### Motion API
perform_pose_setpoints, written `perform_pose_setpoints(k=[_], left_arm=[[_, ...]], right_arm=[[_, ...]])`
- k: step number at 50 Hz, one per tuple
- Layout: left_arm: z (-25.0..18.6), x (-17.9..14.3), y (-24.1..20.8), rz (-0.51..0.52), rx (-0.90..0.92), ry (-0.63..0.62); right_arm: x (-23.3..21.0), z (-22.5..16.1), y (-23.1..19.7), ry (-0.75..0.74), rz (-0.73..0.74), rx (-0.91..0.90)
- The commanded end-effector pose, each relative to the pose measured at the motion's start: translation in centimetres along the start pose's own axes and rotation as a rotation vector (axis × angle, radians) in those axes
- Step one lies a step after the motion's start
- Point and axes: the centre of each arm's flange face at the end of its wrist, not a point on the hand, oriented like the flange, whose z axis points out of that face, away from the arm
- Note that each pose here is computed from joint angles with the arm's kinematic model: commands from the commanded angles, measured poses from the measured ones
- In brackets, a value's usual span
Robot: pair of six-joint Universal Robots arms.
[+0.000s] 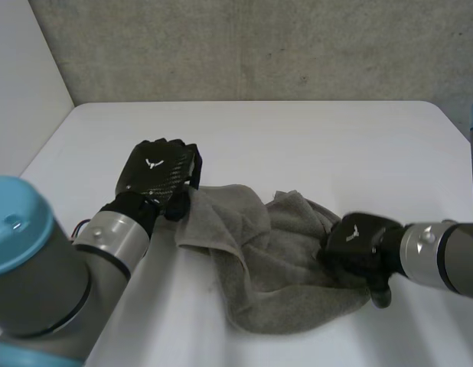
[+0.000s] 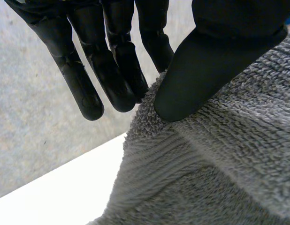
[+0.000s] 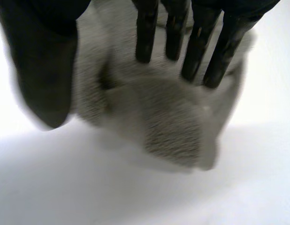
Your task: Fold the towel.
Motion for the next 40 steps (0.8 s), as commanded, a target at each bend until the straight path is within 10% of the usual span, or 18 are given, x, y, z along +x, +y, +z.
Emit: perform_pose_setpoints(k=[1,24,40], left_arm=[[3.4,-3.1,2.8,0.086,-0.081,-0.082],[-1.8,-5.1,0.6,0.096,-0.056,-0.158],[-8.3,-1.5,2.5,0.112,-0.094,0.001]], right_arm=[[3.9,0.0,-2.7,0.175,0.219,0.174],[3.2,7.6,-1.4,0.099,0.201,0.024],[2.7,8.1,-0.5,0.147,0.083,-0.065]])
